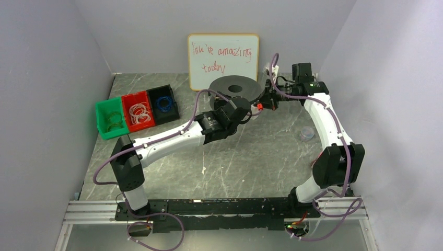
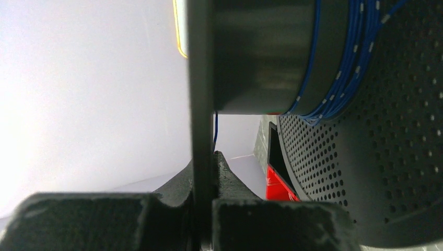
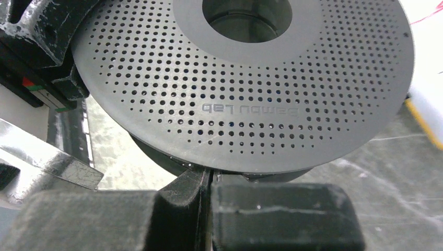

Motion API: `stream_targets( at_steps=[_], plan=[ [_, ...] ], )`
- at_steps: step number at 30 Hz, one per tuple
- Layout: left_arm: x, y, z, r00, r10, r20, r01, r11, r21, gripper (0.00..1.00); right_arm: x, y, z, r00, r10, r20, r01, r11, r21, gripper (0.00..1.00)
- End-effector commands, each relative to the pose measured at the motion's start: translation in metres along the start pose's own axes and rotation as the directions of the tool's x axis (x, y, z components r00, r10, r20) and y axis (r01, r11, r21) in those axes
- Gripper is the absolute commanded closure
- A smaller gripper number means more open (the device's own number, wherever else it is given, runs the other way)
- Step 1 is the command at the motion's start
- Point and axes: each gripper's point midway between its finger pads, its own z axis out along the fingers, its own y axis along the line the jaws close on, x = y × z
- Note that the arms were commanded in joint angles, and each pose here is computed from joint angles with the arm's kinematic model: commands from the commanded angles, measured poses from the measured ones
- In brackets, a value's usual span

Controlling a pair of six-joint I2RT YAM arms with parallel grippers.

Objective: Wrap the cables
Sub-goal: Wrap the cable around the cable reel, then place the cable reel at the center of the board.

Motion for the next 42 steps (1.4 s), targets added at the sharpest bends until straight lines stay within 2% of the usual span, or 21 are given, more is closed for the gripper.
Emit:
stream_targets(
  at_steps=[1, 4, 10, 19, 22, 29, 42],
  plan=[
    [-0.007, 0.037, -0.013, 0.994, -0.1, 0.042, 0.104, 0.99, -0.093, 0.98, -0.024, -0.006, -0.012, 0.984, -0.178, -0.028, 0.178, 0.984, 0.014, 1.0],
    [-0.007, 0.039, -0.014, 0.994, -0.097, 0.046, 0.102, 0.99, -0.101, 0.98, -0.021, -0.005, -0.015, 0.985, -0.165, -0.056, 0.166, 0.986, 0.012, 1.0],
    [-0.01, 0.041, -0.012, 0.995, -0.092, 0.048, 0.097, 0.987, -0.126, 0.98, -0.031, -0.01, -0.016, 0.986, -0.164, -0.011, 0.164, 0.983, 0.078, 1.0],
    [-0.014, 0.045, -0.011, 0.995, -0.08, 0.051, 0.088, 0.983, -0.162, 0.98, -0.021, -0.008, -0.021, 0.978, -0.192, -0.082, 0.197, 0.978, 0.065, 1.0],
    [-0.016, 0.043, -0.012, 0.996, -0.078, 0.051, 0.085, 0.984, -0.157, 0.98, -0.026, -0.009, -0.02, 0.988, -0.15, -0.043, 0.153, 0.983, 0.098, 1.0],
    [-0.022, 0.04, -0.013, 0.996, -0.068, 0.055, 0.077, 0.984, -0.162, 0.98, -0.048, -0.011, -0.023, 0.988, -0.152, 0.036, 0.144, 0.975, 0.168, 1.0],
    [-0.03, 0.038, -0.016, 0.989, -0.132, 0.067, 0.138, 0.985, -0.105, 0.98, -0.049, -0.001, -0.011, 0.986, -0.107, 0.131, 0.089, 0.986, 0.138, 1.0]
  ],
)
